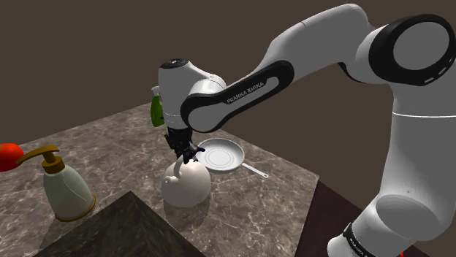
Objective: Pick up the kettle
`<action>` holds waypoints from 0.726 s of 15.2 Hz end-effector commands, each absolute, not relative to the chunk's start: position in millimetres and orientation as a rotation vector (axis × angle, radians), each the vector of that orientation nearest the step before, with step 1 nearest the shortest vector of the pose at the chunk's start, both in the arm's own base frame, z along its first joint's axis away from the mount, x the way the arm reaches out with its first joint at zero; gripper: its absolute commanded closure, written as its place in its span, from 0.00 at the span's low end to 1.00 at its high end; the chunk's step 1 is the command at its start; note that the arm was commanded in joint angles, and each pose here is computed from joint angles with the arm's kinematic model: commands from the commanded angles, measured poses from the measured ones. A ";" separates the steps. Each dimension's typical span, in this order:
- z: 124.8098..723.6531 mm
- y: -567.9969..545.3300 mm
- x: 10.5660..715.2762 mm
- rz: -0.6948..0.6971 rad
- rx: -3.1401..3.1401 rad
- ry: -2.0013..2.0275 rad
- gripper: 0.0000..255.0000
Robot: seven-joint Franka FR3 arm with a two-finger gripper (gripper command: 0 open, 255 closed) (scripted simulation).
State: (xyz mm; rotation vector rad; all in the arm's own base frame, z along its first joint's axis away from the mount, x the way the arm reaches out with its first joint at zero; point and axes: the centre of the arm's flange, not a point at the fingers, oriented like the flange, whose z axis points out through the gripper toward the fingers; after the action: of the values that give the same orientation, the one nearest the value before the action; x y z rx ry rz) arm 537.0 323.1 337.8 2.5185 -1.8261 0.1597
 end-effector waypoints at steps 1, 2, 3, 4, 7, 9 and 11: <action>337.4 323.0 536.9 0.160 2.518 -1.826 1.00; 337.4 323.0 536.9 0.160 2.518 -1.826 1.00; 337.4 323.0 537.0 0.160 2.518 -1.826 1.00; 337.5 323.1 537.0 0.160 2.518 -1.826 1.00; 337.7 323.2 537.6 0.160 2.518 -1.826 1.00; 348.2 323.2 537.6 0.160 2.518 -1.826 1.00; 358.8 323.2 537.6 0.160 2.518 -1.826 1.00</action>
State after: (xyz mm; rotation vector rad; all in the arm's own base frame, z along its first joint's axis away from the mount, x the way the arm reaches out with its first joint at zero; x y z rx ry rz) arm 536.5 322.9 353.3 2.5173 -1.8254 0.1584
